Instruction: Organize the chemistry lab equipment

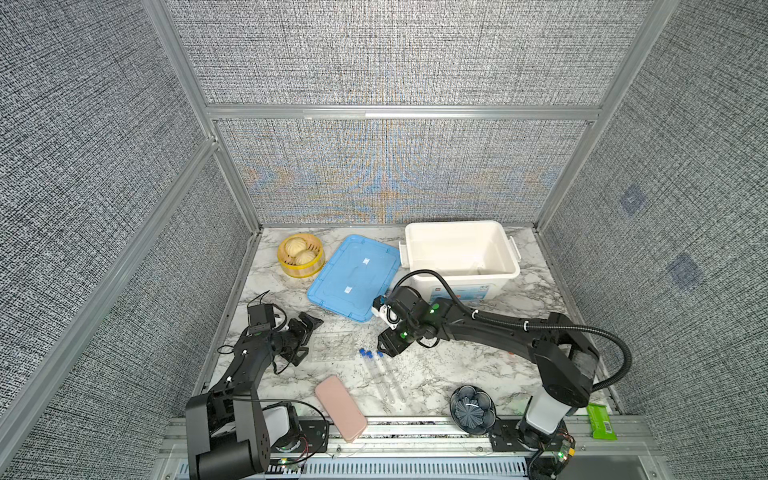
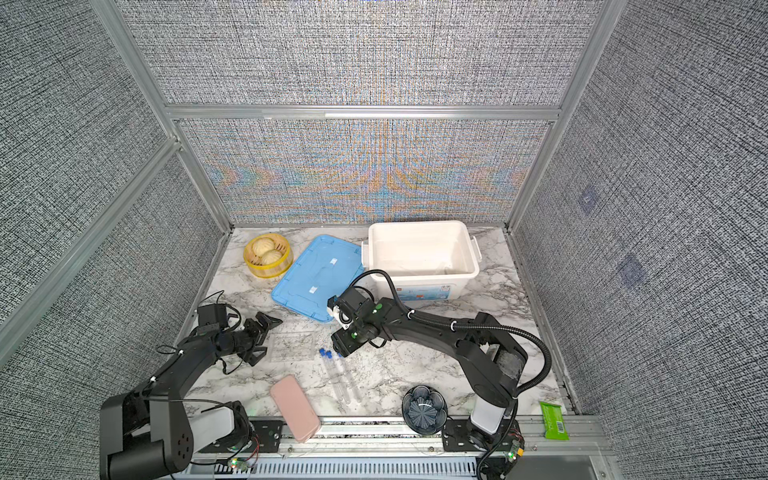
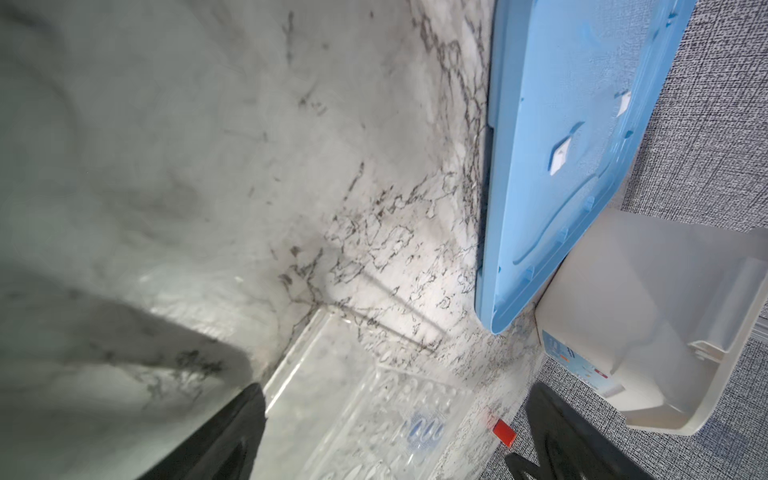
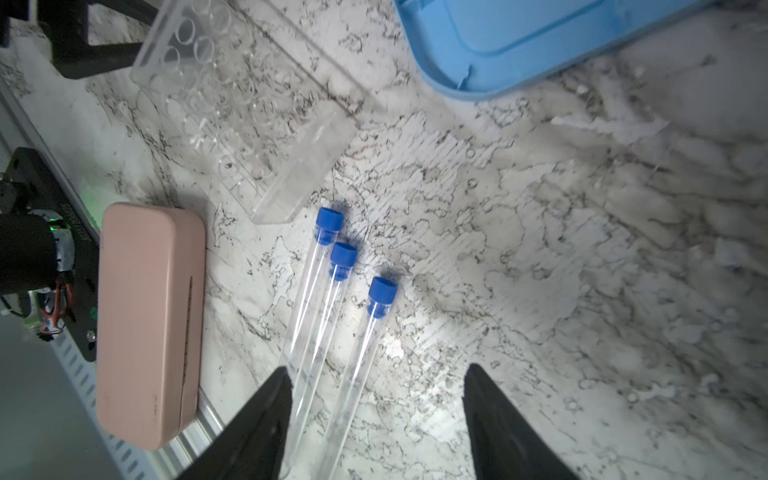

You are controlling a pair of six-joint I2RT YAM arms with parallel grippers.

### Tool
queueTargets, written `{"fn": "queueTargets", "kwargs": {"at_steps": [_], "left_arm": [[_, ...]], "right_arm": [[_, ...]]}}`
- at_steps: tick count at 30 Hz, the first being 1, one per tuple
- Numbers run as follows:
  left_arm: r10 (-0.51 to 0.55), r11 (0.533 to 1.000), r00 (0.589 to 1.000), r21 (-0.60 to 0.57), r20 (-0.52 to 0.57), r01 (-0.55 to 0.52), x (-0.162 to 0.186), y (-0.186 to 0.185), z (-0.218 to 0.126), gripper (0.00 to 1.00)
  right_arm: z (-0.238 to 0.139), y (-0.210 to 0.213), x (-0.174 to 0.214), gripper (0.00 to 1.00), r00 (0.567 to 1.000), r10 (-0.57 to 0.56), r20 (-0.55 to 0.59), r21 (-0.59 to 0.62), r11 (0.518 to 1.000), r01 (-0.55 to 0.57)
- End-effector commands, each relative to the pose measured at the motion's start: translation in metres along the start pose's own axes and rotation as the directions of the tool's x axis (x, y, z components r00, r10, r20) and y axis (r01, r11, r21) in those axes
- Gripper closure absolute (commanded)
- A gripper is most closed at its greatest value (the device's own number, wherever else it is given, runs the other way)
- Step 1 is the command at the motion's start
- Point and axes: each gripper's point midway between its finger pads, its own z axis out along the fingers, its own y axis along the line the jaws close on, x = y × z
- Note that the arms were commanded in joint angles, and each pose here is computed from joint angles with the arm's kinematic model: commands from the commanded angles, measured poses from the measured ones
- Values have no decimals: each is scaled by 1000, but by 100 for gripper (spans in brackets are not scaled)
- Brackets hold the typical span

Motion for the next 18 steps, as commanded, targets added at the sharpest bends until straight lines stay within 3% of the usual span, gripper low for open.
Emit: {"fn": "queueTargets", "kwargs": {"at_steps": [1,13,18], "left_arm": [[18,1000,1000,24,7,-18,0,-8,0,1],[20,999,1000,28,-10,-20,13,-5,8,1],[31,999,999,23,-17,-31,20,-5,11,1]], "right_arm": [[6,2,14,38,998,42,-54,19,999,-41],[33,-12,16,49,989,107,-102,150,984,-91],[45,-6,17,50,984,135,-117,117,986,-121]]}}
